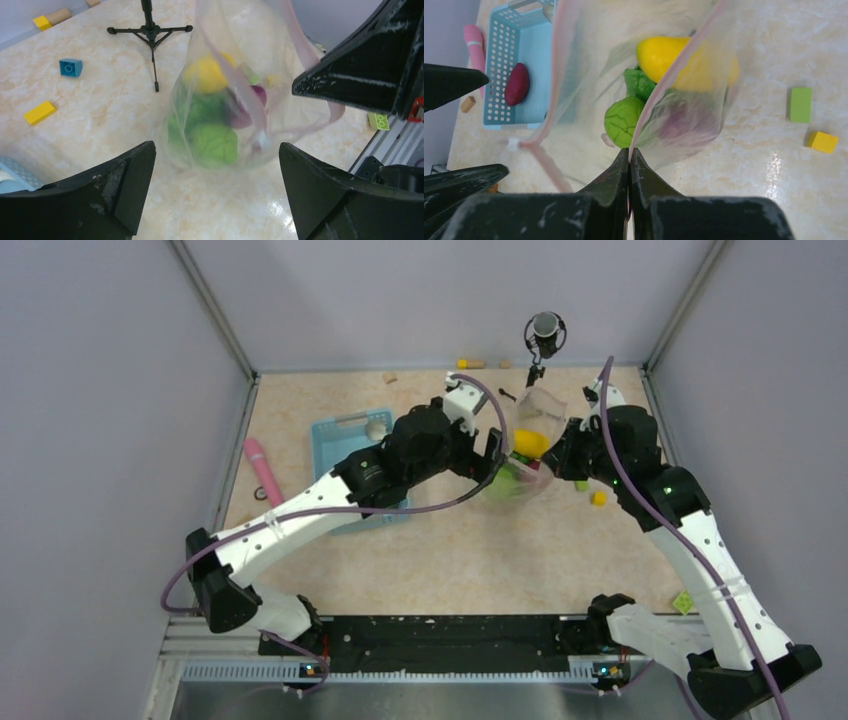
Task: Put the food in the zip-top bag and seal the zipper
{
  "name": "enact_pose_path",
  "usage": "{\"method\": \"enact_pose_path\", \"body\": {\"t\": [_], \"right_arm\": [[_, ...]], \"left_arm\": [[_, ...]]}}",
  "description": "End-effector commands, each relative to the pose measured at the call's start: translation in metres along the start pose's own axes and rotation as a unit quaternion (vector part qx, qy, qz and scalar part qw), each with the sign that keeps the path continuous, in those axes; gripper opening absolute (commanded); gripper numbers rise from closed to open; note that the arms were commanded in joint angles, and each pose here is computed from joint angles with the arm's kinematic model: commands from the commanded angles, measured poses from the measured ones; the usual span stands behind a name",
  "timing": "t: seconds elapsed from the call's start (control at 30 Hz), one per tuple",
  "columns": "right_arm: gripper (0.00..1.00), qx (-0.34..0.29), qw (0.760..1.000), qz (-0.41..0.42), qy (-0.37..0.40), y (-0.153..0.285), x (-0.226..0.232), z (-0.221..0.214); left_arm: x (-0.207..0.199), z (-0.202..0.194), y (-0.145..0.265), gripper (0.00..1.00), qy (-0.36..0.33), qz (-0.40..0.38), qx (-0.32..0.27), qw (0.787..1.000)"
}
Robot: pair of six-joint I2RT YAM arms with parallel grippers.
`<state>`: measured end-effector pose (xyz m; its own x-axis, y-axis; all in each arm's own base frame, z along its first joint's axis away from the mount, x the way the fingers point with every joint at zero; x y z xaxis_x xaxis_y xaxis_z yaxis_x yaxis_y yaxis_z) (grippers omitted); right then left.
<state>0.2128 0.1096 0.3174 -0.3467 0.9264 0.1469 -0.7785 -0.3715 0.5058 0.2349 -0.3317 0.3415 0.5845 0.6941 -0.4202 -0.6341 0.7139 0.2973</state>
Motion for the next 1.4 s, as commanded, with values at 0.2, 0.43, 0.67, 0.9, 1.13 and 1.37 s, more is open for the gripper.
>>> {"method": "enact_pose_path", "body": {"t": [0.2,0.43,0.67,0.9,1.13,1.37], "right_arm": [[0.0,-0.048,0.999,0.008,0.018,-0.001,0.0,0.014],[0.0,-0.043,0.999,0.003,0.022,-0.003,-0.002,0.011],[0.0,-0.039,0.999,0.003,0.024,-0.005,-0.002,0.01],[0.0,-0.031,0.999,0.011,0.028,-0.008,-0.001,0.007],[0.0,-0.03,0.999,0.008,0.029,-0.008,-0.002,0.006],[0.0,-0.029,0.999,0.01,0.029,-0.008,-0.002,0.006]], "left_arm": [[0.059,0.028,0.077,0.98,0.108,0.063,-0.184,0.975],[0.157,-0.007,0.076,0.98,0.218,0.183,-0.133,0.949],[0.211,-0.074,0.065,0.99,0.303,0.183,0.002,0.935],[0.241,-0.107,0.056,0.97,0.309,0.255,0.077,0.913],[0.263,-0.128,0.046,0.94,0.311,0.321,0.127,0.886],[0.268,-0.133,0.034,0.94,0.287,0.299,0.152,0.897]]}}
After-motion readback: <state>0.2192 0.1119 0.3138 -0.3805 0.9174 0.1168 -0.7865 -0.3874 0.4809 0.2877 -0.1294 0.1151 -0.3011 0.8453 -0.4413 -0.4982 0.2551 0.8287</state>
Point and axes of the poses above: each gripper's point midway between its finger pads, its own y axis back along the fingers, its own x axis along the line the jaws close on, z = x × y, the point moved 6 cm from there along y, back along the fingers, and after that the axes turned 15 degrees about y, right-handed, at the moved point
